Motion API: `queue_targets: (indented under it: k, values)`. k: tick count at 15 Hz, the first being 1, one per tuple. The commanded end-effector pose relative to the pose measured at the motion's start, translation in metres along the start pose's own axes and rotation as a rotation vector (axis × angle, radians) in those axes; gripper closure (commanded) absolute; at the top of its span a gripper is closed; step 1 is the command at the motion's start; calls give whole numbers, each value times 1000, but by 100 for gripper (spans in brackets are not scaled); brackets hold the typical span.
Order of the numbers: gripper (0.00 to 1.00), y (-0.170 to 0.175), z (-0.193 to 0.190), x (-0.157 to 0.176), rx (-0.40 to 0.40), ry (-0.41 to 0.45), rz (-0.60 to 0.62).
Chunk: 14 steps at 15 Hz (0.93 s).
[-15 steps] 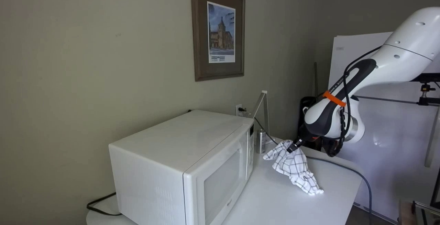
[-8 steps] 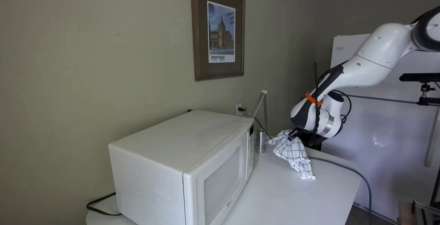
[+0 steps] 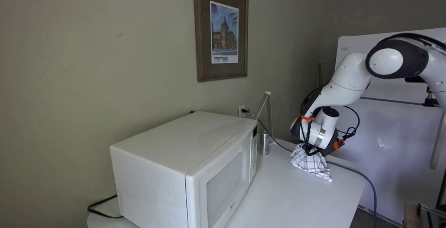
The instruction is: Wipe the counter with the cloth
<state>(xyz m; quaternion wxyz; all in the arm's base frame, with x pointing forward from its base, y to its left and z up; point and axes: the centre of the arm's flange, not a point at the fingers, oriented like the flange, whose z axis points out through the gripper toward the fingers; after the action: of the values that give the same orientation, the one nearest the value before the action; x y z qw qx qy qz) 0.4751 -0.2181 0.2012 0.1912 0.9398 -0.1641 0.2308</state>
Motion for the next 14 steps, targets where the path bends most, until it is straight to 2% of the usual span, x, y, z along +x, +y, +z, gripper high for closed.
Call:
queue_targets:
  k: [1, 7, 10, 11, 14]
  values:
    - [97, -5, 23, 27, -34, -131, 35]
    - [97, -7, 55, 0, -52, -302, 29]
    - [97, -16, 57, 17, -40, -280, 25]
    - [97, -23, 57, 25, 4, -264, 2]
    - [97, -60, 67, 47, 48, -182, -93]
